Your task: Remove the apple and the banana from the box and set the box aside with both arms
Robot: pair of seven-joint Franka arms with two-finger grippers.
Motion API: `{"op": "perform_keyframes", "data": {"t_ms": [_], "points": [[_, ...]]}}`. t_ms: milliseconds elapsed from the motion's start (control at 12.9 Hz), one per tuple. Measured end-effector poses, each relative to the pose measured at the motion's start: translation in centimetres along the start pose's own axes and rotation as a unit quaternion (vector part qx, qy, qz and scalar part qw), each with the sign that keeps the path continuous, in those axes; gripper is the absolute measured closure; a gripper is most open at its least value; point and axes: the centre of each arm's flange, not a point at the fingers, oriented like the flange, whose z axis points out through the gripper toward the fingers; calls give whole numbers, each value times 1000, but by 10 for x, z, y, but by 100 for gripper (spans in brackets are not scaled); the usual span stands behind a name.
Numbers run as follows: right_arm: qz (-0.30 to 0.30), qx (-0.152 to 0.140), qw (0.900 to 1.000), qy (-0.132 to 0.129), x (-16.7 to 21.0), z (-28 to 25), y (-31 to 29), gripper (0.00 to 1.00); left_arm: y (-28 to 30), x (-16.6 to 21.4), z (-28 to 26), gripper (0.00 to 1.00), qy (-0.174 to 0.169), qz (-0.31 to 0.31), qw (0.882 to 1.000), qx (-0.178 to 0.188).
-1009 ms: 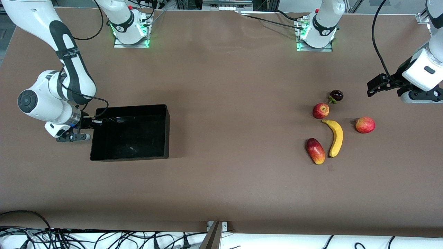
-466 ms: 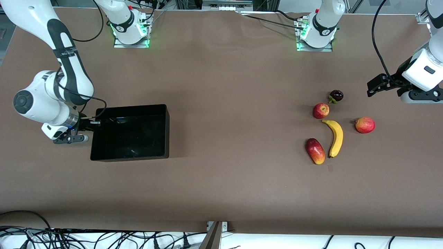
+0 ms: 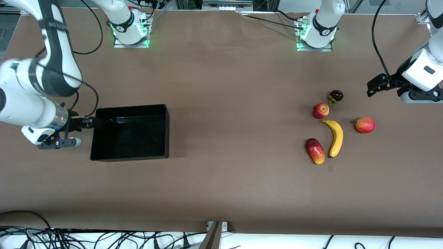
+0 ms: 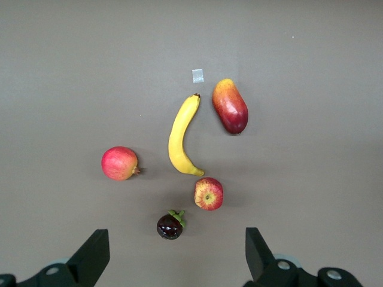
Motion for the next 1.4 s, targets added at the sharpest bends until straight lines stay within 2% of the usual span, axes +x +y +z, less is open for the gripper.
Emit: {"op": "perform_keyframes", "data": {"t_ms": [233, 543, 776, 1397], "points": [[-8, 0, 1000, 11, -23, -63, -22, 0, 0, 0, 0, 0, 0, 0, 1000, 0], [-13, -5, 999, 29, -85, -137, -24, 0, 0, 0, -1, 0, 1, 0, 1000, 0], [-26, -14, 999, 31, -111, -143, -35, 0, 0, 0, -1, 0, 1, 0, 1000, 0], [-33, -31, 998, 41, -110, -149, -38, 0, 0, -1, 0, 0, -3, 0, 1000, 0]]}}
